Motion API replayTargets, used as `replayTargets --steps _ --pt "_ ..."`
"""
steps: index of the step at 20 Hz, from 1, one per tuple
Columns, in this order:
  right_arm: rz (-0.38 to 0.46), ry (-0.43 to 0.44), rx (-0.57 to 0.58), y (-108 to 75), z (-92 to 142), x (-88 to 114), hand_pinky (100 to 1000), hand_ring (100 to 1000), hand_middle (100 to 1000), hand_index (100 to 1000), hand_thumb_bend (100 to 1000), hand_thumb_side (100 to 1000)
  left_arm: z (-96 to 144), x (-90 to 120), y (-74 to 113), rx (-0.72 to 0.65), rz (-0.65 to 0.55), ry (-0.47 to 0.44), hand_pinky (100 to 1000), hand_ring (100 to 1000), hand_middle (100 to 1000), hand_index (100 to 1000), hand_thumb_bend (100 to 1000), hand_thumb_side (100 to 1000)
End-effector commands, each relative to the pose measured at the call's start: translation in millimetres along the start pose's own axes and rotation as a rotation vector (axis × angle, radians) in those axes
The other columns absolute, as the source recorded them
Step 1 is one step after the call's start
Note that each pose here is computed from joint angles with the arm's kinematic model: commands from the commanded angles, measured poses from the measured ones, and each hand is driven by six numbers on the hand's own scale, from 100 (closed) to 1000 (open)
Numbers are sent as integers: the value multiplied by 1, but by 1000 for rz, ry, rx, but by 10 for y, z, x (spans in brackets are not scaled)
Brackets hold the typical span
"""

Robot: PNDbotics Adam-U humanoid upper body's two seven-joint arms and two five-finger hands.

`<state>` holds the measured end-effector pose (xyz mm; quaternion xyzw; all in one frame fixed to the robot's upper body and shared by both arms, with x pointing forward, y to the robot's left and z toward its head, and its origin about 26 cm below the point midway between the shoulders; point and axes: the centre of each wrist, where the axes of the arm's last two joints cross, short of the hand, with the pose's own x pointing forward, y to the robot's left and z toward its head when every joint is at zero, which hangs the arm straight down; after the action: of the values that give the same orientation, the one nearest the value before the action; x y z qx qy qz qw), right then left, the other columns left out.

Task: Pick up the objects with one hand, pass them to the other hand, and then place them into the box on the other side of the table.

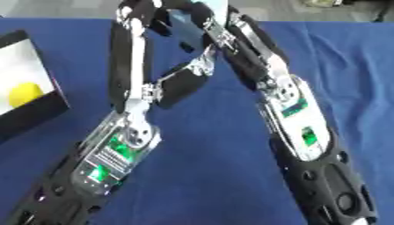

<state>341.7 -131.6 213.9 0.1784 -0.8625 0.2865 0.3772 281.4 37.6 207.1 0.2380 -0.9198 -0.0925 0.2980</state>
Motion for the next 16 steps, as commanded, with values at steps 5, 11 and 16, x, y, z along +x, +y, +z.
replayTargets --steps 5,11,16 --pt "-11 5 -142 -210 72 3 622 603 581 825 100 1000 -38 67 395 31 -40 -73 474 450 244 391 100 145" --pt "-30 -7 -211 -284 89 58 626 607 587 835 100 1000 90 -52 429 22 -101 -30 472 455 244 387 100 139" --pt "-9 -22 -259 -364 104 119 631 610 591 837 100 1000 216 -194 427 28 -159 28 472 460 245 384 100 138"
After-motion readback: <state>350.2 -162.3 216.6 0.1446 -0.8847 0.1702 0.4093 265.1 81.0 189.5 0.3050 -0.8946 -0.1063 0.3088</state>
